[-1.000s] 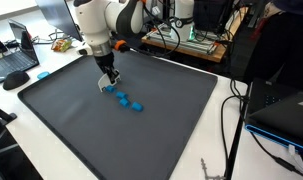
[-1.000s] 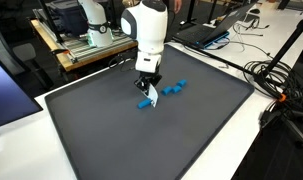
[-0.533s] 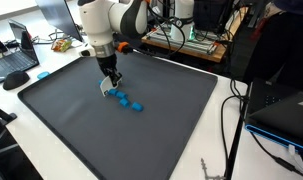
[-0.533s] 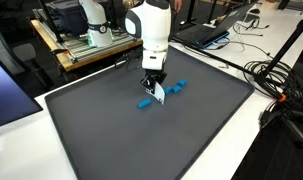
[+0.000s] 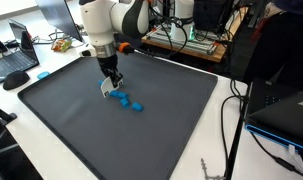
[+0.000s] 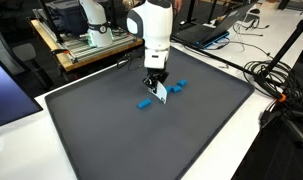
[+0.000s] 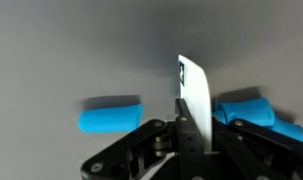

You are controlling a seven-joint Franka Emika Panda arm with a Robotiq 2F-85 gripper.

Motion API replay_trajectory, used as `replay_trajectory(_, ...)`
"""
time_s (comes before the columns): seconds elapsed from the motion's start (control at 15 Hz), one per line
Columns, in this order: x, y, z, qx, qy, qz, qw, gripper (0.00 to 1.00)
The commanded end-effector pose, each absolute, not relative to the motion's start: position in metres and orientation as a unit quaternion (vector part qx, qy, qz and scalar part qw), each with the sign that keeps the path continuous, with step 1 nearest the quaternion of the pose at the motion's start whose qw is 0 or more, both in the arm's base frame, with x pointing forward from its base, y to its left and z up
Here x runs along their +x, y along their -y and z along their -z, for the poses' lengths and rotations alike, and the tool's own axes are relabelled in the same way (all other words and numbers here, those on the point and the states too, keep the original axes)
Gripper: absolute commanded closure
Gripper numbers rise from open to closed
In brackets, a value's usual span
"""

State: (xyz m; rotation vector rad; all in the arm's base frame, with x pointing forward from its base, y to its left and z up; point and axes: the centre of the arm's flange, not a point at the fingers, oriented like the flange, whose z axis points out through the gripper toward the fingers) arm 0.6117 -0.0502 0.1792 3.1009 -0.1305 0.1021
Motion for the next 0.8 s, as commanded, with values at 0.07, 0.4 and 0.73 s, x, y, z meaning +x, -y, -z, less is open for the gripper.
replay_trajectory(0.07, 0.592, 0.061, -0.208, 0.997, 0.065, -0.035, 0.022, 0.99)
replay_trajectory(0.4, 0.573, 0.057, -0.265, 0.996, 0.070, -0.053, 0.025, 0.99)
replay_trajectory(0.73, 0.558, 0.036, -0.325, 0.997, 0.047, -0.056, 0.034, 0.99)
